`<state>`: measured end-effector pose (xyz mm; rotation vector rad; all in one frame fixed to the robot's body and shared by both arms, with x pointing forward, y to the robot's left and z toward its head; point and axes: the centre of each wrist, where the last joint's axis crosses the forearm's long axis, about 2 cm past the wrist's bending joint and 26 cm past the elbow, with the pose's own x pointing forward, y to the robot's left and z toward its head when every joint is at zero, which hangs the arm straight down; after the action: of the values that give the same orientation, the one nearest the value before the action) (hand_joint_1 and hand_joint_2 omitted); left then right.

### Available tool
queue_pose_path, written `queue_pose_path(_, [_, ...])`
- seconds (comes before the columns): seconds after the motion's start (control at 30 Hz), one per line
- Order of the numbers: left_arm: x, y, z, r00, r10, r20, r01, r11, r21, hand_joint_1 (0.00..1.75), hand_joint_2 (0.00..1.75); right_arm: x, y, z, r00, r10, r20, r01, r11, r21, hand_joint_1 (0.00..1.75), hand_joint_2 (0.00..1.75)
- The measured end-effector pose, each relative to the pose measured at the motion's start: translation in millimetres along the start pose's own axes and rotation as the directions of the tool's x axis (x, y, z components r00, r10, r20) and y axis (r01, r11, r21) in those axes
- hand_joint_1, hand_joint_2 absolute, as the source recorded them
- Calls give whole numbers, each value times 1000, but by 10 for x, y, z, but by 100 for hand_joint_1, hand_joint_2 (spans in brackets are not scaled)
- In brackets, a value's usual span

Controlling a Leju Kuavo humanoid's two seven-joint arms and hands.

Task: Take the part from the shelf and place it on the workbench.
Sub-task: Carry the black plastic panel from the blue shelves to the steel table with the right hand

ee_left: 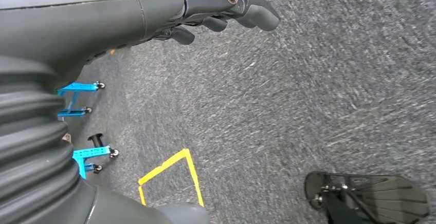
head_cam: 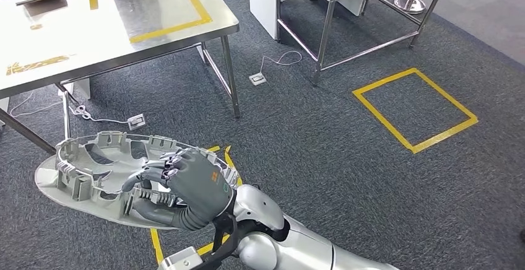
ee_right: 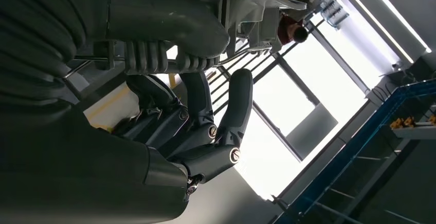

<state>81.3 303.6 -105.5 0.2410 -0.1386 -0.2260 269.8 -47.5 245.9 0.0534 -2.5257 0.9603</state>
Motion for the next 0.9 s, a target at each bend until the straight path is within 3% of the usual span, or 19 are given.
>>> queue_pose_path(0.9, [-71,-18,-1,1000,25,-8,-25,1000,-2,0,175,23,10,-33,1000,-4,9,4,1000,-6,175,175])
